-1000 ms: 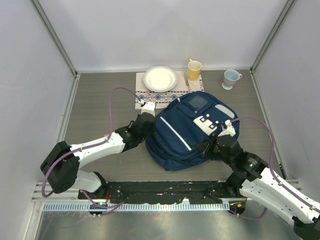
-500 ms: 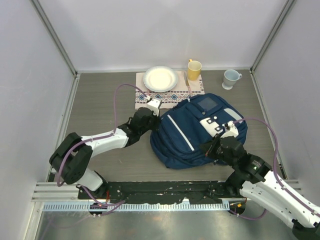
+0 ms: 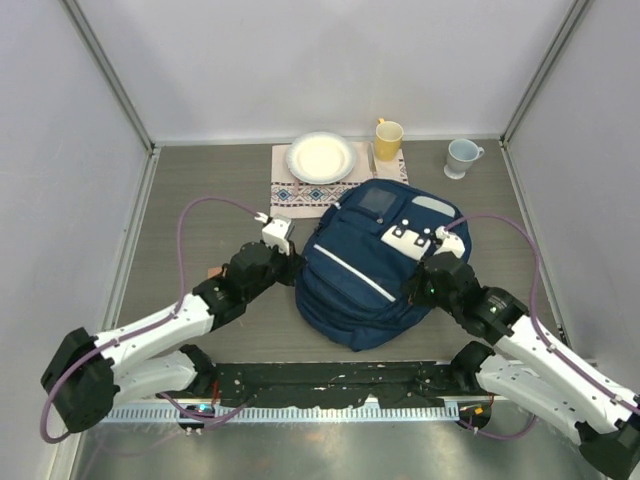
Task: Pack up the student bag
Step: Unzip the student bag at the center of the board.
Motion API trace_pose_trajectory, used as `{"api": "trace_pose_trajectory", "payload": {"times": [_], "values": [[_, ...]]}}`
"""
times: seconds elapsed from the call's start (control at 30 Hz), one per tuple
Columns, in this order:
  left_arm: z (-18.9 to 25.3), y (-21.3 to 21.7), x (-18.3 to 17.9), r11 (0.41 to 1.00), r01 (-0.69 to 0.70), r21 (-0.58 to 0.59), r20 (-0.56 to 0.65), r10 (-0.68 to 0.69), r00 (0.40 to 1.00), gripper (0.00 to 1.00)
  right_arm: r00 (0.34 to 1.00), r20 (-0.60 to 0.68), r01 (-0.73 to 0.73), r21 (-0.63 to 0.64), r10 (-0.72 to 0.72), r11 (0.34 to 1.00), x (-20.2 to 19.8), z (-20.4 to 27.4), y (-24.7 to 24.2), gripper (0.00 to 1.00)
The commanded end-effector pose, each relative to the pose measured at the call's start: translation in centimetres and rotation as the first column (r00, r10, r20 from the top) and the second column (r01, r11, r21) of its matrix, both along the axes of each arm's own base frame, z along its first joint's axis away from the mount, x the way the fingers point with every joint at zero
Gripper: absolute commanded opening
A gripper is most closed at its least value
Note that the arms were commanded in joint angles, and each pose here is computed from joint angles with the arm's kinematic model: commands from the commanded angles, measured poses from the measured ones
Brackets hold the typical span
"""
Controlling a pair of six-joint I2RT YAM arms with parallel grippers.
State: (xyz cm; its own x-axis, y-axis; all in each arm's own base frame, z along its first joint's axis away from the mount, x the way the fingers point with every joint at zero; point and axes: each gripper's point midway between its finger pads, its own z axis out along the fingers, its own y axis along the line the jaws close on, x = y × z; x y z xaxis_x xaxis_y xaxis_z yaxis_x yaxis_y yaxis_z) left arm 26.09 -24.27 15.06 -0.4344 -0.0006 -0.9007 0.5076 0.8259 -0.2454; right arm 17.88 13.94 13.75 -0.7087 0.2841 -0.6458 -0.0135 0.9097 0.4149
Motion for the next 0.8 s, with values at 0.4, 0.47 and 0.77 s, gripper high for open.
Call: {"api": "trace_pose_trajectory", "payload": {"times": [0.4,0.47,0.77], "values": [[-1.1,-1.7,-3.2,0.991,-0.065,0.113,0.031,0.061,0.998,0.0,0.975,0.217,-0.015,0.228,-0.035,0.974,4.2,9.8,1.2,0.6],[-0.8,-0.7,-2.5,0.982,-0.115,0.147,0.051,0.108,0.993,0.0,0.979,0.204,-0.072,0.236,0.023,0.969,3.7,9.5,2.1,0.6],[-1.7,8.1,-1.3,0.817,-0.541,0.2,-0.044,0.559,0.828,0.96,0.948,0.222,-0.257,0.101,0.23,0.961,2.5,8.5,5.4,0.65]]}}
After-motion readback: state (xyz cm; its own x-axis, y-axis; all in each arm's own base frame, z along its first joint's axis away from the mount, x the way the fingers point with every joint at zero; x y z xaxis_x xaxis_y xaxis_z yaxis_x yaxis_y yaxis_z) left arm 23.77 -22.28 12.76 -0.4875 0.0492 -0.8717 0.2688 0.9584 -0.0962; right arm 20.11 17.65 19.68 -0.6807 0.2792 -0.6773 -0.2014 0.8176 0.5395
